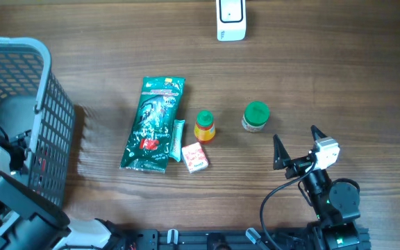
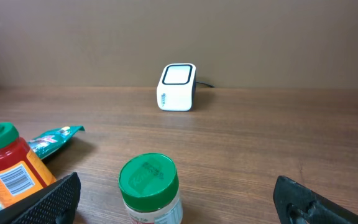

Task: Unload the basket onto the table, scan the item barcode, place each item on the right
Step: 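Grasp the red Nescafe stick with left gripper and lift it out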

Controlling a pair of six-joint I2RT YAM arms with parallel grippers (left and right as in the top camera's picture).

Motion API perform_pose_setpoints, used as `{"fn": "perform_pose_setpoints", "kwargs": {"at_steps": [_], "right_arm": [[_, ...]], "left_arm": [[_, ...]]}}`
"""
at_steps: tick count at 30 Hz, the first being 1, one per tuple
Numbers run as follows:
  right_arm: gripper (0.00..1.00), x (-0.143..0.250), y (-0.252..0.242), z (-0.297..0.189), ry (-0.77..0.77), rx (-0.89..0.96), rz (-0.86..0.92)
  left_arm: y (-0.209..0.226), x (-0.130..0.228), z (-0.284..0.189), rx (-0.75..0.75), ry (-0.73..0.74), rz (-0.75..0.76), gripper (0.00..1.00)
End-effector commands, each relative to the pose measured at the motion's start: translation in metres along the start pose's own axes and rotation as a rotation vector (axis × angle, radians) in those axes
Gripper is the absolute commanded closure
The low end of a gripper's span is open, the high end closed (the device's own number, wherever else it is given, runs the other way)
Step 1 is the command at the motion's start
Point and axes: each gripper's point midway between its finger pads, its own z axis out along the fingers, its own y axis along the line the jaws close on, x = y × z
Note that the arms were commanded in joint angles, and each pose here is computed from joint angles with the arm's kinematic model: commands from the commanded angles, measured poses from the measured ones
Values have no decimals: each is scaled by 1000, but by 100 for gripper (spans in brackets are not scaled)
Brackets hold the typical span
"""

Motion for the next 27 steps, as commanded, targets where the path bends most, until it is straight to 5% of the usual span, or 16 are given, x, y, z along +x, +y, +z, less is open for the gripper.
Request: {"fn": "perform_pose_setpoints", "kwargs": {"at_steps": [1,3,7,9,12,23,24,25,27], "right_arm": [[0,0,2,0,-1,-11,16],[0,0,2,0,-1,-11,16],[0,0,2,0,-1,-11,16],[0,0,2,0,-1,-11,16],[0,0,2,0,-1,-11,16],[0,0,2,0,-1,-11,16],[0,0,2,0,-1,-11,16],[0,0,2,0,-1,-11,16],[0,0,2,0,-1,-11,16]], "left_arm": [[21,-8,26,-52,-65,-19,0],[30,-13,32,-73,-103,-18,9],[29,-27,31,-72,-185,-17,86],[19,-32,30,-34,-204,0,96],[-4,-41,13,18,-233,115,96],[-34,-46,-70,216,-345,116,96],[-33,-50,-70,210,-366,112,56],[-27,-60,-71,171,-423,98,5],[-18,-72,-68,110,-484,79,3]]}}
